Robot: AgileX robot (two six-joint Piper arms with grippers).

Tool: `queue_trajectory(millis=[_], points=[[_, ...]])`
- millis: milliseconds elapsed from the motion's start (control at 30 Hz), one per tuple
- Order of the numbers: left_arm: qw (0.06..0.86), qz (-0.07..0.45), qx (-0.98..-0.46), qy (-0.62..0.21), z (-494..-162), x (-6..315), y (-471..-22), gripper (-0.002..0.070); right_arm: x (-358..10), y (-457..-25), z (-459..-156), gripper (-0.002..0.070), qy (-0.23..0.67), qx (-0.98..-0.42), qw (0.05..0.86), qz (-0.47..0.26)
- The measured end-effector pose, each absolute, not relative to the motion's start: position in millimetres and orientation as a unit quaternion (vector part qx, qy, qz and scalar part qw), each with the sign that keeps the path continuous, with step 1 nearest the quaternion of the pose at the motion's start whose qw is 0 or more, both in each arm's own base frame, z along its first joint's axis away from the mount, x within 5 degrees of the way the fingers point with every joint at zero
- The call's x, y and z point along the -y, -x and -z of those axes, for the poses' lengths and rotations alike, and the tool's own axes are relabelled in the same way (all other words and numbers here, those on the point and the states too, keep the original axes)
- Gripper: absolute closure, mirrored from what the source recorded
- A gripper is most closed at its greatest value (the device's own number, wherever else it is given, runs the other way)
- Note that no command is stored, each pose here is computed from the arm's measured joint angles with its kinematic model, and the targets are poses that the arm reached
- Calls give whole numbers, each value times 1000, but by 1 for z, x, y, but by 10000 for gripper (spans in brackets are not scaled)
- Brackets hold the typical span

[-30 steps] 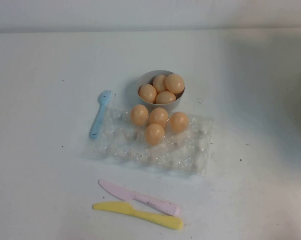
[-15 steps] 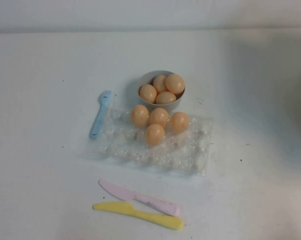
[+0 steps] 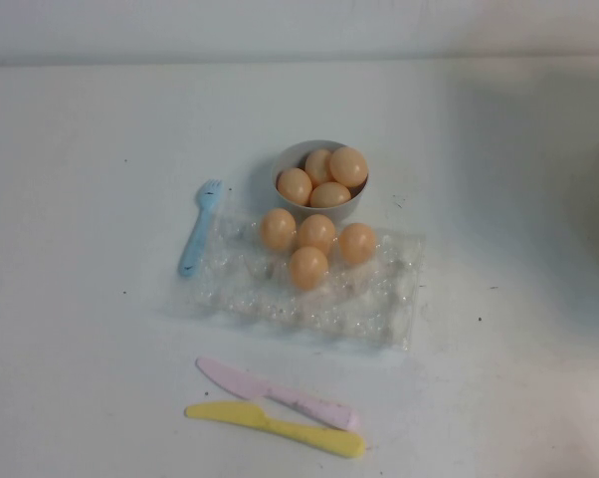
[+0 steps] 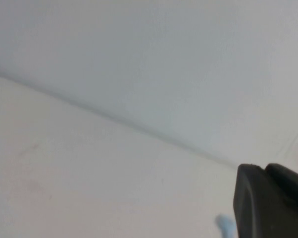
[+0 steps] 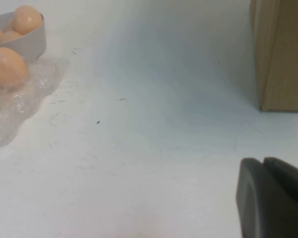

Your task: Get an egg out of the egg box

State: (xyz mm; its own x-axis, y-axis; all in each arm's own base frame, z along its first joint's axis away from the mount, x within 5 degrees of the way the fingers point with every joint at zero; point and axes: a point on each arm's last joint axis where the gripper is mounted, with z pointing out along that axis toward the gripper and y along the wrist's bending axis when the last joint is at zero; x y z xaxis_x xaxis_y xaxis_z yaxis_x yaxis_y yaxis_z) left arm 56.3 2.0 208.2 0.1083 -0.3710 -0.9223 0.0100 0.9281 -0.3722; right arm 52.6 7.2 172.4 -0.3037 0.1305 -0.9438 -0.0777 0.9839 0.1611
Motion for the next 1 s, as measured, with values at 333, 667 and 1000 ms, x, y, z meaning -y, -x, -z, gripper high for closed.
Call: queue_trajectory(millis=[333,667,1000], points=[[766,189,-584,189,-221,-5,-54,678,-7,-53,-172,694,-16,-803,590,-88],[696,241,-635,233,-216,-1,-55,678,-7,-53,-172,694,-16,-803,590,-88],[617,115,-775,74,-301,8,-71,678,-7,-53,-172,694,-17,-803,590,-89]])
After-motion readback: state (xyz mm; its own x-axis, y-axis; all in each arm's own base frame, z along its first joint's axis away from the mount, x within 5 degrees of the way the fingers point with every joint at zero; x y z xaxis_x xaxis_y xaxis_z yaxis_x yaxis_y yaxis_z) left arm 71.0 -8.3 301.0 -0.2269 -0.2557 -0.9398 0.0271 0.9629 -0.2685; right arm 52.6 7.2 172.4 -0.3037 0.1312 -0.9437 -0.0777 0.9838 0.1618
